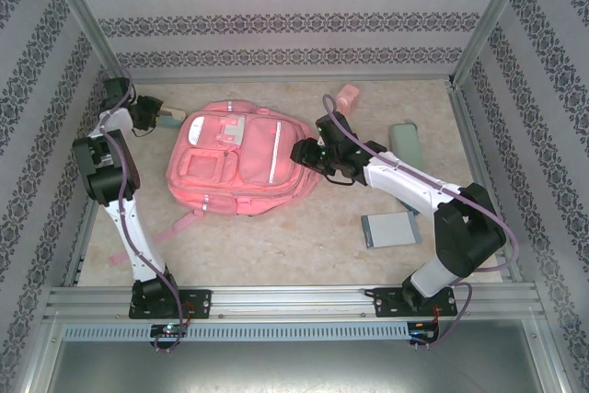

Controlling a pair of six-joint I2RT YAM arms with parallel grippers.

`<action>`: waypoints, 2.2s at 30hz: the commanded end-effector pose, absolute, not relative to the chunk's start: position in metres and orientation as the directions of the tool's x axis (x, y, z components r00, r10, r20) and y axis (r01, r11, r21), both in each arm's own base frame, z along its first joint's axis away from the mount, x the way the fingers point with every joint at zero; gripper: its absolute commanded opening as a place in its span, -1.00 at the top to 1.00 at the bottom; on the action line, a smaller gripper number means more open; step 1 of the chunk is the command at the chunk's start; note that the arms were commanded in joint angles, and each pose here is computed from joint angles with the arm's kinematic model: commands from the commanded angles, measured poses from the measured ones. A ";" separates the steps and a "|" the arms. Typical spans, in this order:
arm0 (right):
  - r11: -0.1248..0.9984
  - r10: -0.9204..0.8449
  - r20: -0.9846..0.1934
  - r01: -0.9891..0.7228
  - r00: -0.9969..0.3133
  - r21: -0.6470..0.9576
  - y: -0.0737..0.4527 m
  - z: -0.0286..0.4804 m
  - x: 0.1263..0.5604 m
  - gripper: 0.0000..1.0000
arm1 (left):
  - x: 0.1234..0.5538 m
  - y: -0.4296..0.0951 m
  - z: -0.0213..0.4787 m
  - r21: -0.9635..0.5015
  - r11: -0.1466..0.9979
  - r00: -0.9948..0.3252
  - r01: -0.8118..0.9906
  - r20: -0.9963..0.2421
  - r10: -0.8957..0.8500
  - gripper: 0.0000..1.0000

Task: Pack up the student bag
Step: Move the glasses case from the top-left of the table, then pick up the glasses case from the top-left of the table.

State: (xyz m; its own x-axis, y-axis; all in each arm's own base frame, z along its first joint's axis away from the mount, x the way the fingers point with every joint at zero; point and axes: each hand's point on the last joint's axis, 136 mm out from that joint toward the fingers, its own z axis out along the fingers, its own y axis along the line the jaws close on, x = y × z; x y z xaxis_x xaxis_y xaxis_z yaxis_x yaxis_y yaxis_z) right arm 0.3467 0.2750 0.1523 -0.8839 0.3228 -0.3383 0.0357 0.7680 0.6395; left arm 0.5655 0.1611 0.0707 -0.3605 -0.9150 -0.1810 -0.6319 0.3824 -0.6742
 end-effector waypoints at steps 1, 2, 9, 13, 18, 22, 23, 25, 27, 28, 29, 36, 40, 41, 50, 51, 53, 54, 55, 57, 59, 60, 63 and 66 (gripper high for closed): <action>0.763 0.309 -0.353 0.009 -0.883 0.646 0.284 0.159 0.348 0.09 | 0.516 0.156 0.048 -0.487 0.506 -0.513 -0.712 -0.131 -0.848 0.22; 0.763 0.306 -0.352 0.007 -0.884 0.647 0.285 0.159 0.349 0.09 | 0.517 0.156 0.056 -0.488 0.521 -0.523 -0.700 -0.146 -0.840 0.21; 0.760 0.291 -0.348 -0.006 -0.891 0.650 0.291 0.158 0.349 0.09 | 0.528 0.170 0.089 -0.480 0.515 -0.484 -0.710 -0.199 -0.852 0.20; 0.763 0.289 -0.353 -0.008 -0.890 0.646 0.290 0.159 0.348 0.09 | 0.536 0.174 0.086 -0.465 0.489 -0.460 -0.738 -0.184 -0.869 0.19; 0.765 0.297 -0.351 0.001 -0.888 0.644 0.285 0.158 0.348 0.08 | 0.549 0.168 0.078 -0.443 0.493 -0.464 -0.749 -0.181 -0.867 0.21; 0.765 0.298 -0.351 0.002 -0.887 0.644 0.284 0.158 0.349 0.09 | 0.551 0.166 0.068 -0.420 0.487 -0.459 -0.766 -0.172 -0.872 0.21; 0.765 0.300 -0.352 0.003 -0.887 0.644 0.284 0.158 0.349 0.09 | 0.552 0.164 0.066 -0.421 0.487 -0.461 -0.765 -0.170 -0.871 0.21; 0.764 0.303 -0.349 0.007 -0.887 0.646 0.283 0.158 0.350 0.09 | 0.553 0.163 0.061 -0.418 0.482 -0.458 -0.770 -0.164 -0.874 0.21; 0.764 0.302 -0.348 0.007 -0.888 0.645 0.282 0.158 0.350 0.09 | 0.553 0.163 0.055 -0.407 0.481 -0.457 -0.777 -0.162 -0.875 0.21; 0.763 0.301 -0.347 0.007 -0.888 0.646 0.283 0.158 0.350 0.09 | 0.553 0.163 0.053 -0.402 0.482 -0.457 -0.779 -0.163 -0.874 0.21; 0.763 0.303 -0.347 0.008 -0.888 0.646 0.283 0.158 0.350 0.09 | 0.553 0.162 0.051 -0.396 0.483 -0.459 -0.781 -0.162 -0.874 0.21; 0.763 0.298 -0.346 0.004 -0.890 0.647 0.283 0.158 0.352 0.09 | 0.547 0.162 0.041 -0.298 0.523 -0.490 -0.799 -0.181 -0.853 0.20; 0.764 0.302 -0.345 0.009 -0.889 0.645 0.281 0.158 0.350 0.08 | 0.542 0.160 0.035 -0.225 0.576 -0.542 -0.786 -0.197 -0.817 0.21; 0.765 0.305 -0.345 0.013 -0.888 0.644 0.279 0.157 0.350 0.08 | 0.540 0.159 0.034 -0.213 0.586 -0.554 -0.782 -0.196 -0.809 0.26; 0.759 0.308 -0.344 0.011 -0.887 0.651 0.279 0.156 0.349 0.09 | 0.522 0.147 0.041 -0.171 0.671 -0.647 -0.722 -0.178 -0.742 0.64; 0.758 0.307 -0.343 0.010 -0.888 0.652 0.280 0.156 0.348 0.08 | 0.519 0.145 0.043 -0.174 0.680 -0.656 -0.713 -0.180 -0.733 0.64; 0.758 0.307 -0.343 0.010 -0.888 0.653 0.280 0.157 0.348 0.09 | 0.513 0.141 0.047 -0.176 0.702 -0.678 -0.691 -0.179 -0.713 0.64; 0.758 0.306 -0.342 0.010 -0.888 0.653 0.280 0.156 0.348 0.09 | 0.510 0.139 0.049 -0.171 0.714 -0.691 -0.679 -0.178 -0.700 0.64; 0.757 0.306 -0.341 0.009 -0.889 0.654 0.281 0.156 0.348 0.08 | 0.505 0.139 0.052 -0.162 0.724 -0.702 -0.671 -0.178 -0.690 0.64; 0.755 0.306 -0.340 0.009 -0.889 0.655 0.282 0.156 0.348 0.09 | 0.499 0.139 0.056 -0.143 0.743 -0.721 -0.653 -0.183 -0.669 0.60; 0.755 0.304 -0.341 0.007 -0.890 0.656 0.283 0.156 0.348 0.09 | 0.495 0.140 0.059 -0.121 0.760 -0.737 -0.638 -0.189 -0.649 0.59; 0.754 0.299 -0.342 0.000 -0.891 0.657 0.285 0.157 0.348 0.09 | 0.493 0.142 0.059 -0.108 0.765 -0.742 -0.635 -0.190 -0.643 0.59; 0.756 0.298 -0.343 0.000 -0.891 0.654 0.285 0.156 0.346 0.09 | 0.493 0.140 0.056 -0.111 0.765 -0.744 -0.635 -0.179 -0.644 0.52; 0.757 0.302 -0.337 0.009 -0.892 0.654 0.283 0.153 0.345 0.08 | 0.496 0.136 0.046 -0.121 0.759 -0.744 -0.639 -0.151 -0.651 0.44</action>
State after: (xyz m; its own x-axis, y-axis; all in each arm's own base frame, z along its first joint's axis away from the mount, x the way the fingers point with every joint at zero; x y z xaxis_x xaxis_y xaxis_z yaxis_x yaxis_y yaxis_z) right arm 0.3468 0.2815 0.1507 -0.8930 0.3072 -0.3288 0.0247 0.7632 0.6457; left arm 0.5086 0.1477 0.0543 -0.7012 -0.6805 -0.2127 -0.6615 0.7322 -0.1620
